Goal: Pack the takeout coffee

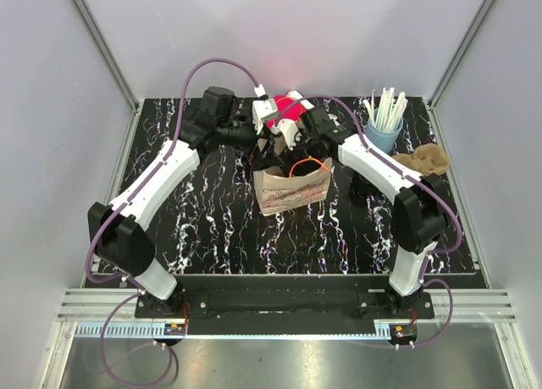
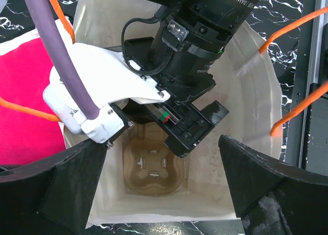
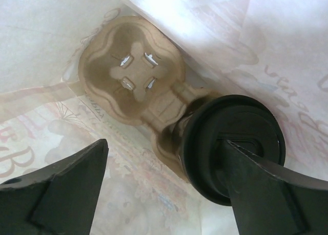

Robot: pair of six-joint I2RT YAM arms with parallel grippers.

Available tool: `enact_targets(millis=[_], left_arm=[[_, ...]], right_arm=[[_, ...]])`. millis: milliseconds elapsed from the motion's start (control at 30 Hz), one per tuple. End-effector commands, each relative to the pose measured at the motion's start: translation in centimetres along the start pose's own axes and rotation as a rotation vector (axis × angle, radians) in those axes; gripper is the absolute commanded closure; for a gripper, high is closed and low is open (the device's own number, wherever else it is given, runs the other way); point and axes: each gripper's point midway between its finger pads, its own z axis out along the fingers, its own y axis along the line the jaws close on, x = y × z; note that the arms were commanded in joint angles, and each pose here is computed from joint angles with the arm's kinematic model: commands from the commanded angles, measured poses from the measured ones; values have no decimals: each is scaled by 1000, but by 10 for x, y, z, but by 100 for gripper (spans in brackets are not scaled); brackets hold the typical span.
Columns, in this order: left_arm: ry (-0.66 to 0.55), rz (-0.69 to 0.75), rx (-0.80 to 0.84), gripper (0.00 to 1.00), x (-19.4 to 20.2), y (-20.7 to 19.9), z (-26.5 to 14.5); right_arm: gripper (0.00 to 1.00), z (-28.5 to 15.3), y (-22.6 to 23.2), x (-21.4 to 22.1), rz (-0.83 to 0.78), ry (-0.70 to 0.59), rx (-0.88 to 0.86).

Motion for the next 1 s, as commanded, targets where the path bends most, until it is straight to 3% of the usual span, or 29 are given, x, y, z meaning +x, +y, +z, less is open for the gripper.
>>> enact_targets(millis=[0,967], left_arm=[[-75,78,6,1,-29,-9,-14],[-73,85,1,1,-32,-8,-15]], right_arm=[[2,-21,10,16,7,83,-5],[0,-72,29,-26,-40,-4,-25]])
